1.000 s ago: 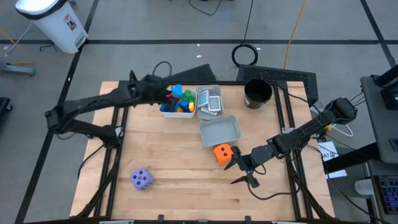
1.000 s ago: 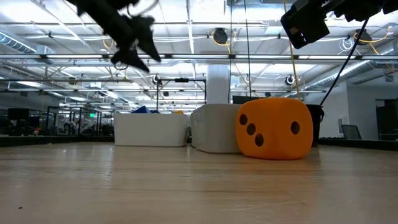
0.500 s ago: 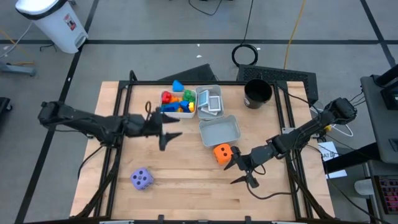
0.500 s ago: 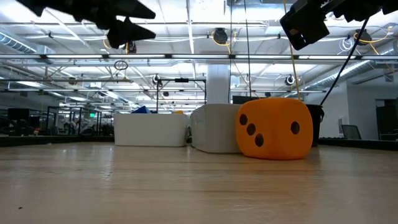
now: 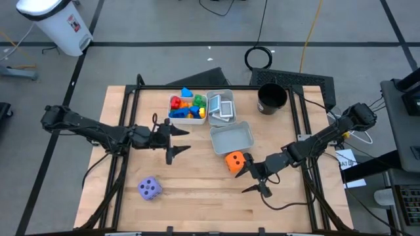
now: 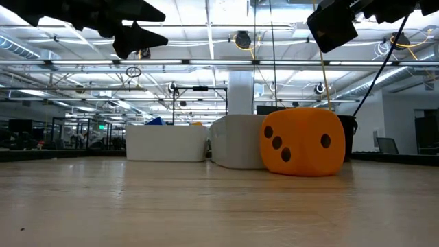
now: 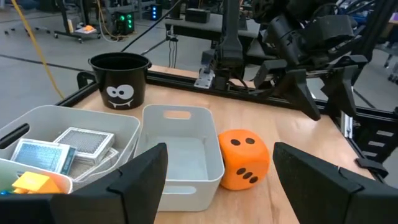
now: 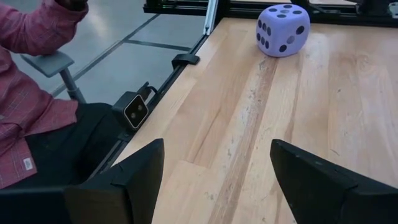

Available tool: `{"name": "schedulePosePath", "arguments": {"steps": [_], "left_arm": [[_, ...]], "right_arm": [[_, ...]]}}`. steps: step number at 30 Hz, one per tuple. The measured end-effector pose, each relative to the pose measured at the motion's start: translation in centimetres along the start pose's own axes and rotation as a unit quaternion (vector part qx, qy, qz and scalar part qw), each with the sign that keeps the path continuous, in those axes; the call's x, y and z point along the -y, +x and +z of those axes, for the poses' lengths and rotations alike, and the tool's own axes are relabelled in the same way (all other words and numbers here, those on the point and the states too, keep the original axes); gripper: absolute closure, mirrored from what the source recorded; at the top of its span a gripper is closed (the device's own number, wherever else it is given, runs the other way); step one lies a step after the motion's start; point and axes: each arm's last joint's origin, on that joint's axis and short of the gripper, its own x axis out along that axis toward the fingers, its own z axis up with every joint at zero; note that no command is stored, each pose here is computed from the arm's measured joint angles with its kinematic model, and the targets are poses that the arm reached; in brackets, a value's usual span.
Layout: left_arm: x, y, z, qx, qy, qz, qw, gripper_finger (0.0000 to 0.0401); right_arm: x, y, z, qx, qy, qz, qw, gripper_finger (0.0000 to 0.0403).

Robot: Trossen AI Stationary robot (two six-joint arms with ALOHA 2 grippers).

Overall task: Pick & Place Toys
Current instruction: Put the blue game piece into the white bin

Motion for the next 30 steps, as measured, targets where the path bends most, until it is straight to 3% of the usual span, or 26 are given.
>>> {"name": "schedulePosePath", "arguments": {"steps": [3,7,9,14,17,24,27,30], "left_arm": [[-0.1,0.0,0.1,0.006,-0.003,0.002,1.000,0.0102],[0.0,0.6,0.5,0.038,-0.075,-0.003,0.996,0.0102],[-0.1,0.9,0.0,0.023,-0.073,0.003,0.997,0.0103],[-2.4,1.3,0.7,0.043,-0.104,0.111,0.987,0.0103],[-5.4,1.8,2.1,0.019,-0.091,0.179,0.979,0.0103],[-15.6,1.9,5.5,-0.087,-0.087,0.325,0.938,0.0103],[-19.9,2.1,6.0,-0.113,-0.151,0.329,0.926,0.0103],[-23.3,2.7,4.7,-0.170,-0.202,0.356,0.897,0.0103]], "right_arm": [[0.0,0.0,0.0,-0.001,0.000,0.000,1.000,0.0133],[0.0,0.0,0.0,0.000,-0.007,0.000,1.000,0.0133],[0.1,0.0,0.0,0.001,-0.018,-0.011,1.000,0.0133],[1.3,-0.6,0.6,0.019,-0.044,-0.079,0.996,0.0133],[2.7,-1.4,1.2,0.031,-0.060,-0.118,0.991,0.0133],[7.2,-3.1,2.1,0.039,-0.077,-0.203,0.975,0.0133],[9.3,-3.8,1.9,0.025,-0.074,-0.241,0.967,0.0133],[11.1,-4.6,1.5,0.009,-0.057,-0.275,0.960,0.0133]]}}
